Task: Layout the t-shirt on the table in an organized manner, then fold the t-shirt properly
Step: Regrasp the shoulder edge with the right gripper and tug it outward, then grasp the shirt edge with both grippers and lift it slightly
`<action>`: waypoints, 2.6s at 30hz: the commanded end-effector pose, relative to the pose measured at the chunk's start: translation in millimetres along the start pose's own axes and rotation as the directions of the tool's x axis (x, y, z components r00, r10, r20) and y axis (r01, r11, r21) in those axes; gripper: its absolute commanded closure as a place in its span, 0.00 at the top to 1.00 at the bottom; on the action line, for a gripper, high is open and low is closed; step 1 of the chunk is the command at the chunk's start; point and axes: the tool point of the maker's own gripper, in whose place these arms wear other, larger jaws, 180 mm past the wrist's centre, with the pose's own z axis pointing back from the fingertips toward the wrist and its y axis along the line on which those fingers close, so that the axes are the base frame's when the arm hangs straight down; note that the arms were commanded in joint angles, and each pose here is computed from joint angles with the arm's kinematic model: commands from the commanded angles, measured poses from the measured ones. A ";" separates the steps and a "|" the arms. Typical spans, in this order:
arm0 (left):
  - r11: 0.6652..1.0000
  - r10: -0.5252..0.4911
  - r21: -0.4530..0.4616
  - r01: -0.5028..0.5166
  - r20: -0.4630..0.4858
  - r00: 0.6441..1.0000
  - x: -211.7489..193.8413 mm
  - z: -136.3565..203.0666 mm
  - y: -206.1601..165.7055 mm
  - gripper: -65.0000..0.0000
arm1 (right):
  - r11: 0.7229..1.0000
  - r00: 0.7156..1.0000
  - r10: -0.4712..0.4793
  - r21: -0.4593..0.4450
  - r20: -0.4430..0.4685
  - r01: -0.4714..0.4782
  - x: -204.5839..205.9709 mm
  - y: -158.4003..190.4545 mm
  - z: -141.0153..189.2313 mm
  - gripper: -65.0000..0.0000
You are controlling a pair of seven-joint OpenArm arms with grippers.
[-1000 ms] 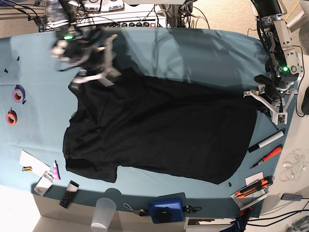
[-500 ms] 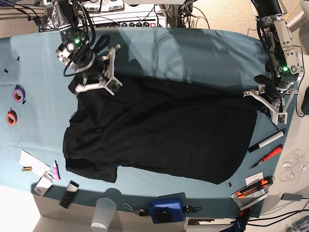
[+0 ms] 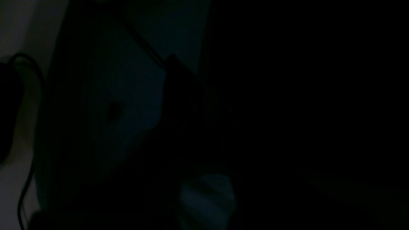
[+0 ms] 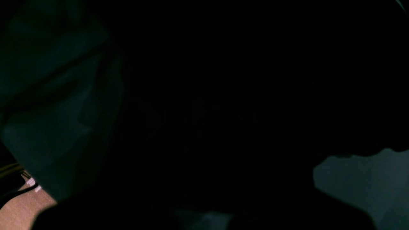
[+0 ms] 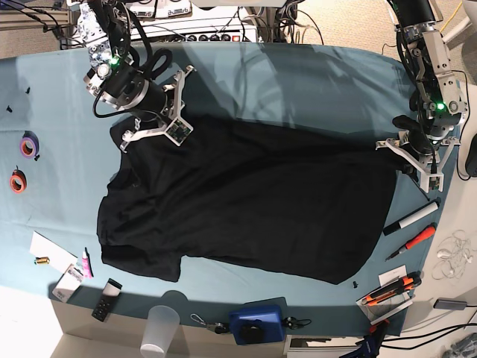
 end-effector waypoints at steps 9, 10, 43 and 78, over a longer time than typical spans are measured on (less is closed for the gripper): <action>1.000 -0.008 0.002 0.008 0.041 0.999 12.2 3.1 2.0 0.00 | 0.942 0.976 -0.201 -0.257 0.079 0.215 -16.8 -93.8 44.0 0.00; 1.000 -0.008 0.002 0.008 0.041 0.999 12.2 3.1 2.0 0.00 | 0.930 0.971 -0.223 -0.278 0.091 0.239 -20.3 -102.7 50.7 0.00; 0.995 -0.062 -0.060 0.073 0.170 0.983 55.6 -3.4 -11.1 0.00 | 0.877 0.932 -0.345 -0.317 0.112 0.362 -71.8 -137.1 60.2 0.00; 0.986 0.054 -0.161 -0.039 0.092 0.994 68.2 -27.6 -8.6 0.49 | 0.826 0.810 -0.445 -0.173 0.382 0.536 -30.9 -182.6 88.7 0.32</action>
